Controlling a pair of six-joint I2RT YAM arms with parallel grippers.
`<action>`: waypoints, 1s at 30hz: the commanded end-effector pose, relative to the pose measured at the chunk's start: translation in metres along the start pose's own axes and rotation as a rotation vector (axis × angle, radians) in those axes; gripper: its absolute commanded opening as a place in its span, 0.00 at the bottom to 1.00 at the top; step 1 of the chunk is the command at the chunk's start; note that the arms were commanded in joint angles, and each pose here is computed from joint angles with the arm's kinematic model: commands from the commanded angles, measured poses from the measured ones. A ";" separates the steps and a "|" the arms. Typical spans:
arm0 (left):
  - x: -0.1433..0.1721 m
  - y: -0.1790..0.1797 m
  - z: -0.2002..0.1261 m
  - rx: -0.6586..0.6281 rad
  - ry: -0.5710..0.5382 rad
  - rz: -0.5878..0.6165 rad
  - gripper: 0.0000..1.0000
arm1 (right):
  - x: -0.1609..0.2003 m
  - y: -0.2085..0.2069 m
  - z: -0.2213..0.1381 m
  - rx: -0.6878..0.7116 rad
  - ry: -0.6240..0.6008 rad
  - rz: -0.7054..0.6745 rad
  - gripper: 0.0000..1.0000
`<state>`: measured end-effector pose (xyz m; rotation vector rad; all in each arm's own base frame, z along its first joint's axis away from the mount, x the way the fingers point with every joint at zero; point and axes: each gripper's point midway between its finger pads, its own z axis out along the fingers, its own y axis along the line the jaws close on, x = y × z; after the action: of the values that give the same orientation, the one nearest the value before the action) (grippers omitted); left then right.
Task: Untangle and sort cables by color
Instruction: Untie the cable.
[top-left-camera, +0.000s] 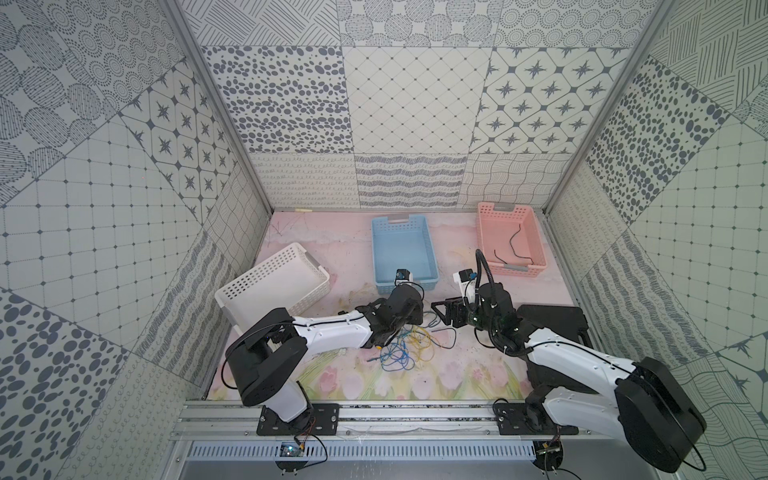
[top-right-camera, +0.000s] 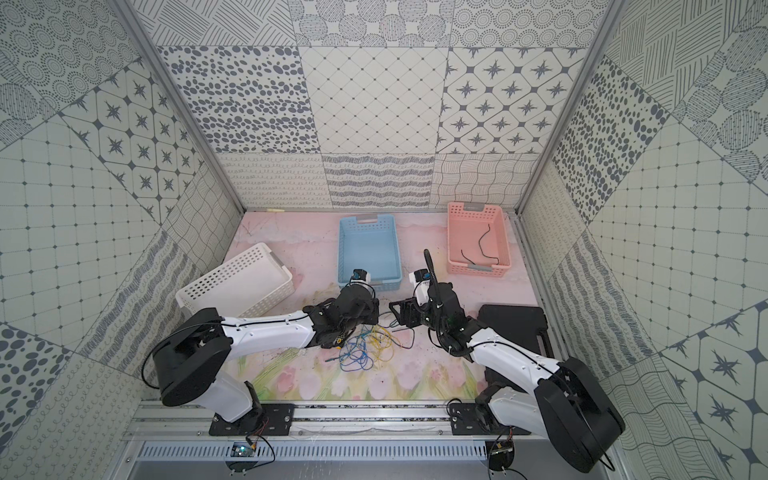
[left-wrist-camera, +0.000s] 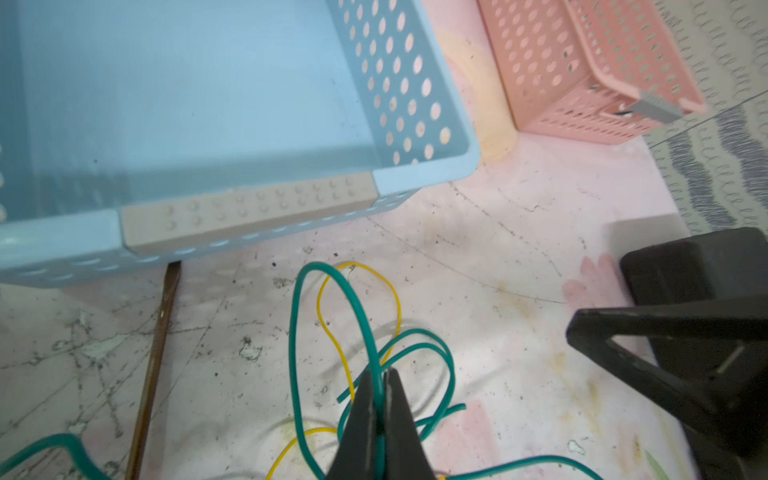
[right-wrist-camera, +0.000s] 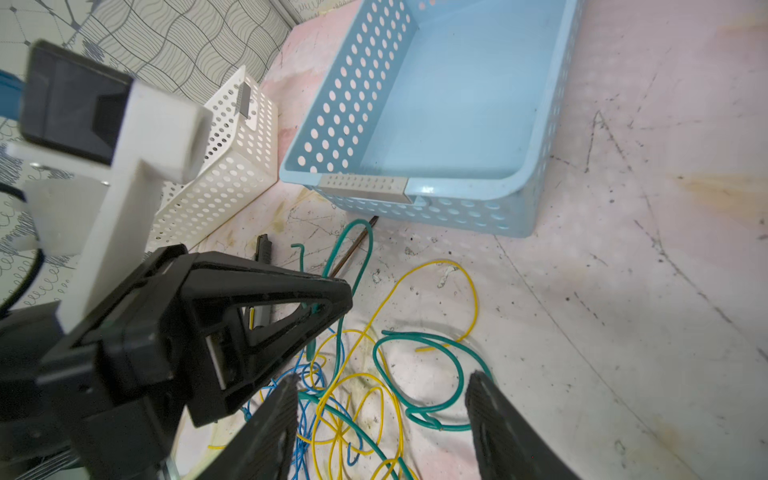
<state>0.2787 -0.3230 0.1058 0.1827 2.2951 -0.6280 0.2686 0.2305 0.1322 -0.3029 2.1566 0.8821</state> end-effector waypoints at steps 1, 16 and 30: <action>-0.043 -0.029 -0.032 0.098 -0.120 0.087 0.00 | -0.005 -0.007 -0.009 0.028 -0.040 -0.015 0.67; -0.119 -0.126 -0.150 0.581 -0.198 0.190 0.00 | -0.028 0.068 -0.046 -0.470 -0.190 -0.053 0.71; -0.117 -0.129 -0.156 0.834 -0.103 -0.096 0.00 | -0.009 0.105 -0.005 -0.505 -0.156 -0.212 0.78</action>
<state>0.2445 -0.3423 0.2973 0.3941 1.9241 -1.3194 0.2101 0.2928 0.1849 -0.6274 1.7735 1.3558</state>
